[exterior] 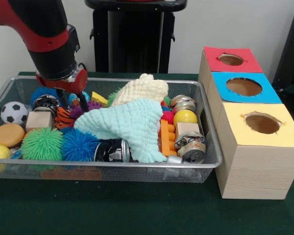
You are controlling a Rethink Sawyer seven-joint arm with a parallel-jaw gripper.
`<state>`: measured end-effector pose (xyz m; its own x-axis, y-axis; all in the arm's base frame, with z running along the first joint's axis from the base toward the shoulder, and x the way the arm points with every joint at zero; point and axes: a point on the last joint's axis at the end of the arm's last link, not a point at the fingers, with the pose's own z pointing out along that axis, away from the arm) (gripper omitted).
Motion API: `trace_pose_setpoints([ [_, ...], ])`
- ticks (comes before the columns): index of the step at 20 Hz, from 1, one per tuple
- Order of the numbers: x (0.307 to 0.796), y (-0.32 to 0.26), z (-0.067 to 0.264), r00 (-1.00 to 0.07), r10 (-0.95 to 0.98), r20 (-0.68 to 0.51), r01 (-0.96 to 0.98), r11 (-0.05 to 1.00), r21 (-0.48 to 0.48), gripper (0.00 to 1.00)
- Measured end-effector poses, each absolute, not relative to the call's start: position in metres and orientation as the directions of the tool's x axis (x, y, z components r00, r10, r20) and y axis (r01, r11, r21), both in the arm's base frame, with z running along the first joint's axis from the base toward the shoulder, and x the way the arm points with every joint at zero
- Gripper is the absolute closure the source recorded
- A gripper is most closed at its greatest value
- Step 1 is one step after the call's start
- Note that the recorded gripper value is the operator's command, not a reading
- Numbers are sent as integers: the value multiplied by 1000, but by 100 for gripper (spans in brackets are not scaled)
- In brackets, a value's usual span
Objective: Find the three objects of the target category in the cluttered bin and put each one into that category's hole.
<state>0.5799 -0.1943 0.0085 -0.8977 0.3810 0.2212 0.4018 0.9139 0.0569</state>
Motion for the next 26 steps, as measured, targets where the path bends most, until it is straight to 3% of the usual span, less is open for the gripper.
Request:
trace_pose_setpoints([
  [16, 587, -200, 34, -895, 406, 186, 422, 905, 56, 0],
  [26, 599, -208, 21, -898, 421, 128, 431, 900, 62, 0],
])
